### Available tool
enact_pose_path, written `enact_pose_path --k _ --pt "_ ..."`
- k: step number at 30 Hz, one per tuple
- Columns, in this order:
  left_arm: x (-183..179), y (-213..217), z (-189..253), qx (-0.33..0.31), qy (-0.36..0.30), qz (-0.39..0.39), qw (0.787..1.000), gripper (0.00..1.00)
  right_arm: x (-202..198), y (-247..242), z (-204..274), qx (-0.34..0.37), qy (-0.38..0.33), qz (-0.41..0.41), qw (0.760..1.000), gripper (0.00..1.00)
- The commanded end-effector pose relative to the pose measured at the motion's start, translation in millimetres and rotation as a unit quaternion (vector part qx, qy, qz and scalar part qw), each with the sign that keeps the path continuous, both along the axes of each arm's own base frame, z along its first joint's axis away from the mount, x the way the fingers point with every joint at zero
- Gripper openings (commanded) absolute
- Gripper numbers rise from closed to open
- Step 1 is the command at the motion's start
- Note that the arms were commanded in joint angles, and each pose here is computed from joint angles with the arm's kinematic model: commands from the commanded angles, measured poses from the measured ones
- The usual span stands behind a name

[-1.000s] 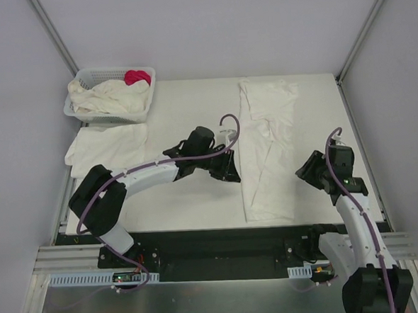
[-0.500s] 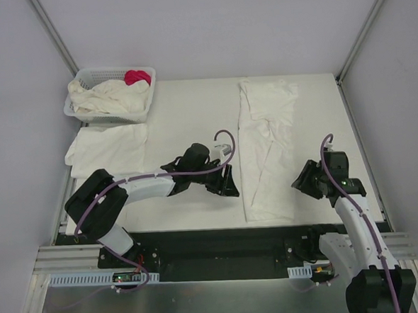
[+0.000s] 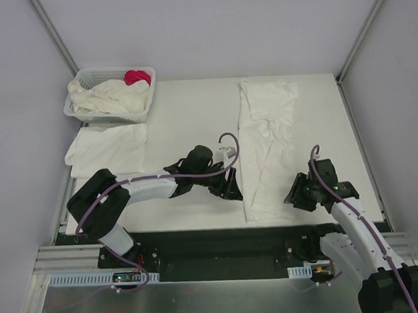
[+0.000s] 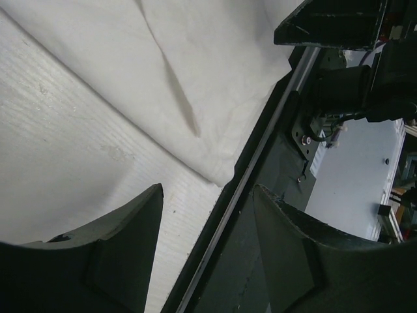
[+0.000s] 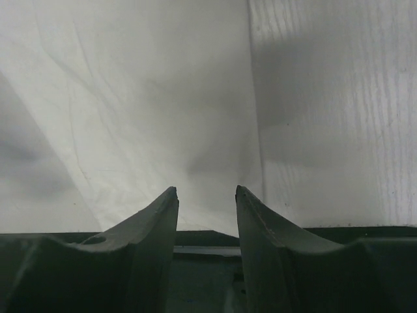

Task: Fold and stack the t-shirts
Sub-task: Grab the bottom of the folded rectangular tshirt with both arms

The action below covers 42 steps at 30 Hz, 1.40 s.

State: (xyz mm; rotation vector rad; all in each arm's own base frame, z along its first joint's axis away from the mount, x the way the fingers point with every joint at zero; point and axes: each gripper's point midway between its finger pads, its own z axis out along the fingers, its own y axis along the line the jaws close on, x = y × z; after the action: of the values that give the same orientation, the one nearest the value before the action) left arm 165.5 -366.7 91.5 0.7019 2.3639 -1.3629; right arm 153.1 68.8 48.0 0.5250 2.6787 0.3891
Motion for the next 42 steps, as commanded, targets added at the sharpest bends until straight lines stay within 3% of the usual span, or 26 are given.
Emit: enact_pose_path --k 1,7,17,42 --pt "-4 -14 7 -0.023 0.007 -0.030 0.999 0.57 -21 -4 -2 -0.003 0.031 -0.041 0.999 0.43" --pt "-9 -29 0 -0.030 0.024 -0.077 0.996 0.58 -3 -25 4 -0.043 -0.045 -0.086 0.994 0.43" --pt "-13 -36 8 -0.045 0.038 -0.102 0.993 0.58 -16 -31 -13 -0.063 0.021 -0.109 0.992 0.41" --pt "-16 -39 -5 -0.037 0.087 -0.082 0.992 0.57 7 -16 -23 -0.043 0.042 -0.080 0.995 0.41"
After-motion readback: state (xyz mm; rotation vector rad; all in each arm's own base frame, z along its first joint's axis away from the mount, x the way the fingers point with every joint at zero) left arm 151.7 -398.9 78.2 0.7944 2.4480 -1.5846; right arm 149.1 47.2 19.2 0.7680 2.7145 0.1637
